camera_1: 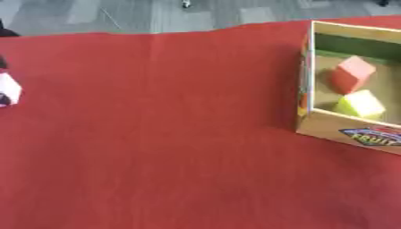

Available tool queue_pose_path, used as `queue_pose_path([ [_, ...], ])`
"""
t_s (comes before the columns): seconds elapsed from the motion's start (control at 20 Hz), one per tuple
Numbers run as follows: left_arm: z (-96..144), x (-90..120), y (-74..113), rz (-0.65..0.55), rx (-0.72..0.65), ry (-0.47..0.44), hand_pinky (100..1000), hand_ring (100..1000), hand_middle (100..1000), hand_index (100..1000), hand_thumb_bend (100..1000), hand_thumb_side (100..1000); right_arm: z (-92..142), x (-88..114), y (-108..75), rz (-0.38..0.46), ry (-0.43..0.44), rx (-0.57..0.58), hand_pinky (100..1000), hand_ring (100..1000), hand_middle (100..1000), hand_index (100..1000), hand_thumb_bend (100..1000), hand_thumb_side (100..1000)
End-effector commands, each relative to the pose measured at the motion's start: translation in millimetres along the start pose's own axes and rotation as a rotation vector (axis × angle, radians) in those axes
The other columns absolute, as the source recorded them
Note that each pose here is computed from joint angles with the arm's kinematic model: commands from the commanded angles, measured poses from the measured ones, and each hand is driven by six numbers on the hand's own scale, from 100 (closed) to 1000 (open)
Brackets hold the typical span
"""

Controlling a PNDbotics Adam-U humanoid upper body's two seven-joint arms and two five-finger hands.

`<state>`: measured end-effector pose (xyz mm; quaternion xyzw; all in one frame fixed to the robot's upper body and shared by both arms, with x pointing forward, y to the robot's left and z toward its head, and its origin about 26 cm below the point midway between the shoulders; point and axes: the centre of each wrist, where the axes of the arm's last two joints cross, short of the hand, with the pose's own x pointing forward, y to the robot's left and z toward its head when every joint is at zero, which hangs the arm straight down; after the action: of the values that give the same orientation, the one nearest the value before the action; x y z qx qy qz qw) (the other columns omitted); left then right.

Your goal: Pick up the objects with one hand, pass them to the other hand, and then place them into the box on the other side of the table.

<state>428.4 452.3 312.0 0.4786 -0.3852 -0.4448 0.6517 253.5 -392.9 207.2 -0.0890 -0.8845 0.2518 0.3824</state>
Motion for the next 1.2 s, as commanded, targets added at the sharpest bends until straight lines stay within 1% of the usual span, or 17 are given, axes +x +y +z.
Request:
queue_pose_path([
  [0.05,9,-14,16.4,0.003,0.034,0.042,788,805,750,744,704,100,-3,6,-1.7,0.024,-0.011,0.015,970,1000,851,976,100,485],
  [0.3,11,-22,18.3,0.014,0.042,0.068,783,799,743,737,665,100,-3,4,0.4,0.029,-0.004,0.018,972,1000,852,979,100,484],
  [0.5,11,-25,17.8,0.021,0.045,0.080,782,798,742,735,655,100,-2,4,1.4,0.031,-0.001,0.020,974,1000,852,979,100,482],
  [0.65,11,-28,16.7,0.018,0.036,0.082,782,799,744,735,668,100,-2,4,1.6,0.032,-0.001,0.021,974,1000,852,979,100,481],
  [0.75,10,-30,15.6,0.021,0.017,0.080,786,802,747,752,725,100,-1,3,1.6,0.032,0.001,0.021,975,1000,852,979,100,481],
  [0.85,11,-31,15.6,0.023,0.001,0.077,787,801,745,750,742,100,-1,3,1.8,0.032,0.003,0.021,975,1000,851,979,100,480],
  [1.0,12,-34,17.1,0.016,0.001,0.086,787,801,747,750,724,100,0,3,2.3,0.033,0.007,0.022,975,1000,851,979,100,477],
  [1.2,14,-38,18.5,0.009,0.023,0.106,783,797,741,743,671,100,1,2,3.3,0.034,0.014,0.023,976,1000,852,980,100,473],
])
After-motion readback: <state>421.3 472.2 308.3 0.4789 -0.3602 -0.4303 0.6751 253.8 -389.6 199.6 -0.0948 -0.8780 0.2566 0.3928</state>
